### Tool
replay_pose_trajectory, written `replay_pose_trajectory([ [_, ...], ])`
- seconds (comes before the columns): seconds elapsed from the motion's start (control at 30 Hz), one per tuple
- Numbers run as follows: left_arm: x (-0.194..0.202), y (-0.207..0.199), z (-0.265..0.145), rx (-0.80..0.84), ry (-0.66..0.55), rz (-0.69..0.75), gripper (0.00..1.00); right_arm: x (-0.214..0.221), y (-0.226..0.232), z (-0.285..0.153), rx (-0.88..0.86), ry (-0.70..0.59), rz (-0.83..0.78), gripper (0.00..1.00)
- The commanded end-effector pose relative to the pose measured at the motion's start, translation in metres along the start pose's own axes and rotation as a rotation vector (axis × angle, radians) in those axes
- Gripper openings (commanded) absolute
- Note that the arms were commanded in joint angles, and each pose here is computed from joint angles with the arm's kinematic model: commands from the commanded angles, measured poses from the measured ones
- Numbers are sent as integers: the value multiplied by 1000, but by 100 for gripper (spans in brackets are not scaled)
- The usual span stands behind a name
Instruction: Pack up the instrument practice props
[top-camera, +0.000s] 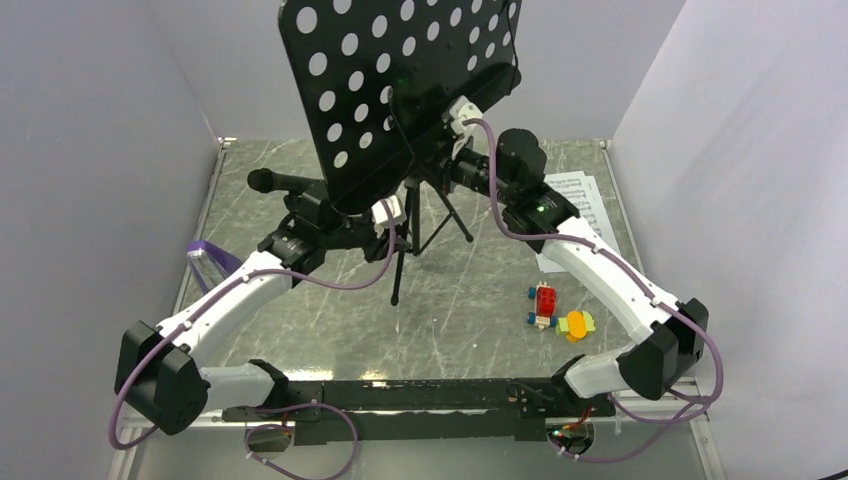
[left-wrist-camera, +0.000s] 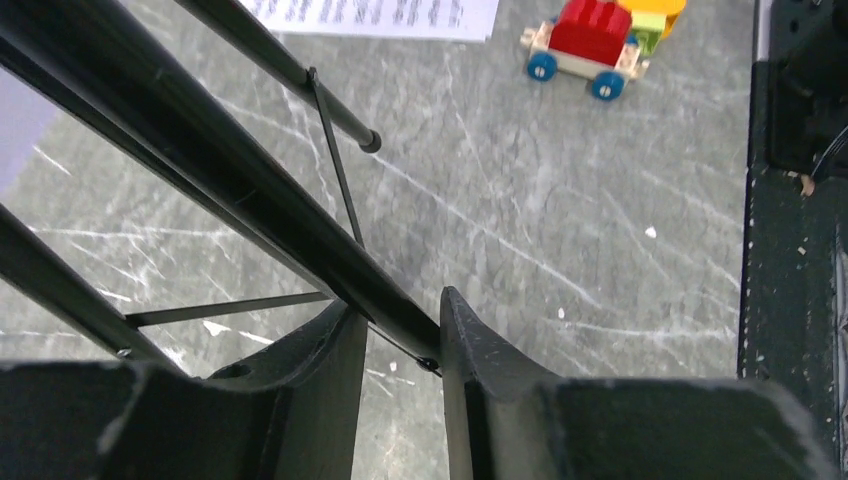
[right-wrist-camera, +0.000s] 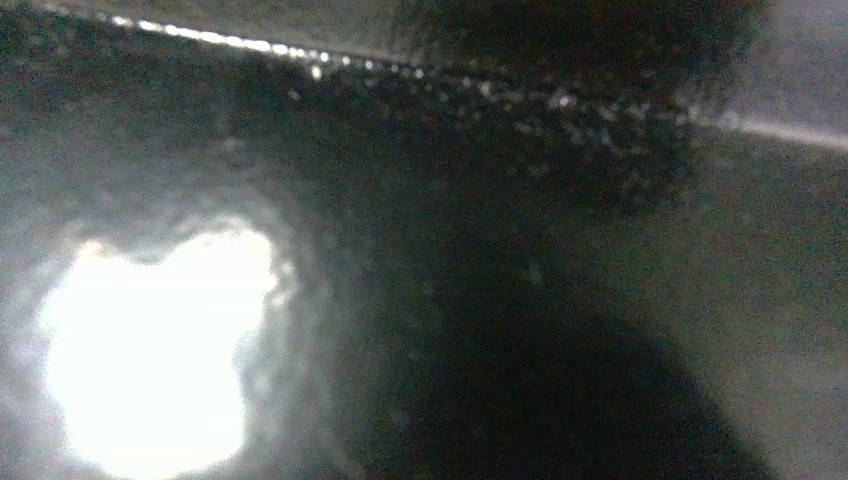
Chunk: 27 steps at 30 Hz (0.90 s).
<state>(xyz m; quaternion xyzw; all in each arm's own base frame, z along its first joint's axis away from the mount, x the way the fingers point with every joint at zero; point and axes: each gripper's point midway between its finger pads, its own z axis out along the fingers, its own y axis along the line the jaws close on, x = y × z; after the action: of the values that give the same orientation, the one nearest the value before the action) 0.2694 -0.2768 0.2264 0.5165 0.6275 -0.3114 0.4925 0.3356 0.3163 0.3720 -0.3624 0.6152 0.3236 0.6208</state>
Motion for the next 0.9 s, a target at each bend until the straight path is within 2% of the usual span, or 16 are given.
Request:
replay_pose_trajectory([
  [0.0,-130,-4,-35,-16,-329,246,1,-113,7,-36,43,-236,-218,0],
  [0.17,-154,-9,-52,-26,-361,267,1,-129,9,-53,100,-246,-143,0],
  [0.27,-160,-22,-56,40,-361,198,0,-129,6,-62,162,-211,-69,0],
  [0.43,-169,-50,-52,149,-410,88,0,-117,15,-64,159,-138,44,0],
  [0.63,-171,-61,-36,235,-449,-135,0,-93,10,-60,206,-33,128,0],
  [0.87,-175,-76,-23,430,-429,-364,0,-37,12,-48,201,127,184,0],
])
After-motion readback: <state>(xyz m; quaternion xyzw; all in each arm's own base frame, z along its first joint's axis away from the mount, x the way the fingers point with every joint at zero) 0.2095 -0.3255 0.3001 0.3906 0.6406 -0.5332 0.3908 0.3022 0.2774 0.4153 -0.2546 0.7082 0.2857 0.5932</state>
